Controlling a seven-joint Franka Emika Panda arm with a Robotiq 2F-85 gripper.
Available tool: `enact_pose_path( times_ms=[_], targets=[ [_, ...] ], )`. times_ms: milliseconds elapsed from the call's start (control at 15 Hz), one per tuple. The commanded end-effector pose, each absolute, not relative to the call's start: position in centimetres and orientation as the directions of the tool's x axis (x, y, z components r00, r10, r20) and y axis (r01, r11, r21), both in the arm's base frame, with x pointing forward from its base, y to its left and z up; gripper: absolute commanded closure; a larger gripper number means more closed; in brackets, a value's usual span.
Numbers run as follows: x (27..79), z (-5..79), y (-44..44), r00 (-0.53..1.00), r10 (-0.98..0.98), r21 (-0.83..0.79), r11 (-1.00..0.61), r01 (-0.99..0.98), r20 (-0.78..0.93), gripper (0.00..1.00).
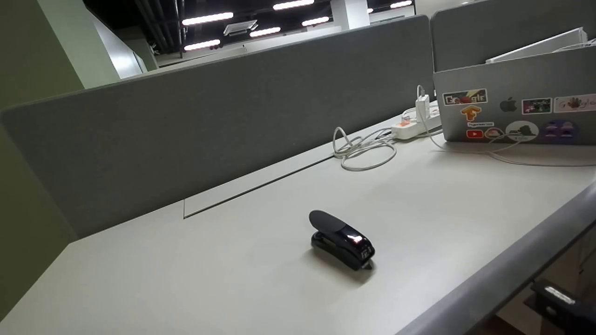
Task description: Close the laptop fully
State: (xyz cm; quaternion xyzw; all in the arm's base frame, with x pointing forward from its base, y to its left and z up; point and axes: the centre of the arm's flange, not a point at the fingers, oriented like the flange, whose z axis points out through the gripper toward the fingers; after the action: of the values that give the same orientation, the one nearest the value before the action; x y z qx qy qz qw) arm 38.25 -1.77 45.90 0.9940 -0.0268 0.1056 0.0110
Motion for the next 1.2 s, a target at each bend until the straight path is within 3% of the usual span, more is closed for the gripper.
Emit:
enact_pose_path(
  times_ms=[0, 333, 600, 1133],
  targets=[
    [38.7, 42.1, -3.7, 0.951, -0.131, 0.054, -0.987, -0.152, 0.279, 0.0],
    [38.7, 36.6, -7.0, 0.947, -0.188, 0.1, -0.97, -0.221, 0.262, 0.0],
    [38.2, 32.8, -9.3, 0.963, -0.226, 0.096, -0.966, -0.241, 0.145, 0.0],
    [38.2, 31.7, -9.9, 0.971, -0.207, 0.098, -0.971, -0.219, 0.12, 0.0]
  ],
)
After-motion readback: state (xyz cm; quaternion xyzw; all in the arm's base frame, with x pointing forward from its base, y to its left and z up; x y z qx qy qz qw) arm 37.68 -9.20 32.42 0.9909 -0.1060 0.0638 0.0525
